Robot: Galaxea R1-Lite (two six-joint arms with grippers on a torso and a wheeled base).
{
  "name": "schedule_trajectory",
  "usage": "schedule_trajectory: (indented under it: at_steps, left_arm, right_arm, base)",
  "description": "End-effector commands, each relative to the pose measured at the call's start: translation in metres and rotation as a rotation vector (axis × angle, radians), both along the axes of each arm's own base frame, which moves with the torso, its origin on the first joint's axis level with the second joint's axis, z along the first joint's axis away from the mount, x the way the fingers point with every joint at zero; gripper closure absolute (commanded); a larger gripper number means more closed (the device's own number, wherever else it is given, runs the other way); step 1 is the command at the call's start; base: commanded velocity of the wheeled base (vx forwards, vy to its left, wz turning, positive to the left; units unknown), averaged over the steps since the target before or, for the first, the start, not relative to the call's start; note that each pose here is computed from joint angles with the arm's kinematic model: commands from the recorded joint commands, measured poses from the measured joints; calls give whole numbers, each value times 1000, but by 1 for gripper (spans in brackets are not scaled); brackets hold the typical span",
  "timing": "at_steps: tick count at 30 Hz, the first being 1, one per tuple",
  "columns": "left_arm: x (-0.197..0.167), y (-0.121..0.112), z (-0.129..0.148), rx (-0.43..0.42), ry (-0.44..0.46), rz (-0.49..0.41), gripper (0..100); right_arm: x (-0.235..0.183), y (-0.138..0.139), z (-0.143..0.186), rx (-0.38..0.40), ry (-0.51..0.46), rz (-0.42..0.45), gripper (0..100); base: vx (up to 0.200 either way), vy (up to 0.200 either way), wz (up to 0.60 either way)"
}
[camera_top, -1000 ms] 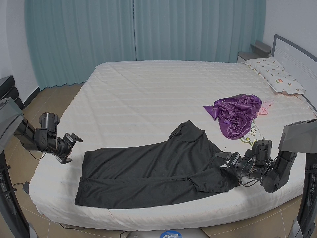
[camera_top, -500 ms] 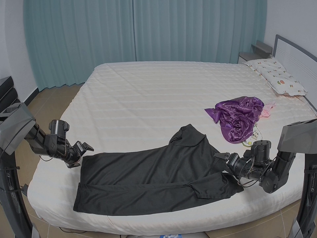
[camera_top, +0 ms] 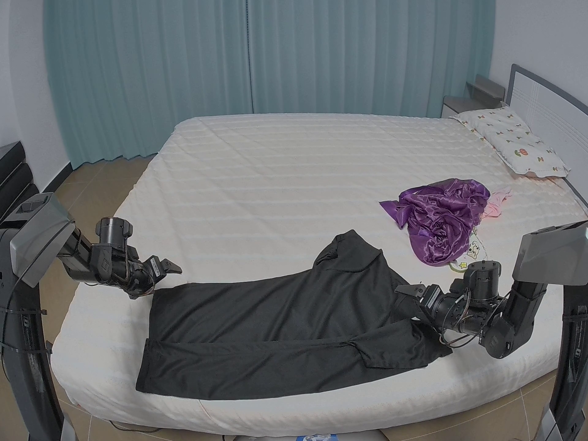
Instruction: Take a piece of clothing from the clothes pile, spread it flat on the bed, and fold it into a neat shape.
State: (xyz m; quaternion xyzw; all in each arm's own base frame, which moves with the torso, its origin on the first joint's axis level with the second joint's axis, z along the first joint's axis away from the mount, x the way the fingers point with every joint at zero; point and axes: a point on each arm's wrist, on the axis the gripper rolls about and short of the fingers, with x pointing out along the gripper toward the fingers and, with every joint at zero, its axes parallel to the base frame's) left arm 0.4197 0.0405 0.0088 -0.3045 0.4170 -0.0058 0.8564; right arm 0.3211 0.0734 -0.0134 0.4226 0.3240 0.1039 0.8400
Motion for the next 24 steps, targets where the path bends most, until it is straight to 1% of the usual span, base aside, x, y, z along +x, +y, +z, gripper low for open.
schedule_trajectory:
  at_steps: [1, 8, 12, 19, 20, 24]
  left_arm:
    - [1, 15, -15, -43, 15, -25, 0]
    - [0, 21, -17, -50, 11, -34, 0]
    - [0, 21, -28, -11, -3, -75, 0]
    - [-1, 20, -31, -3, -2, -87, 0]
    - [-1, 19, -31, -1, -3, -88, 100]
    - [0, 20, -31, -10, 0, -78, 100]
  right_arm:
    - [0, 0, -4, -1, 12, 2, 0]
    - [0, 0, -5, 3, 16, 1, 0]
    - [0, 0, -5, 8, 18, 0, 0]
    - [2, 3, -8, 6, 17, 7, 0]
    - [2, 3, -7, 6, 16, 7, 0]
    - [8, 6, -5, 6, -12, 13, 0]
  base:
    - [0, 0, 0]
    - [0, 0, 0]
    - [0, 0, 0]
    - [0, 0, 0]
    - [0, 0, 0]
    - [0, 0, 0]
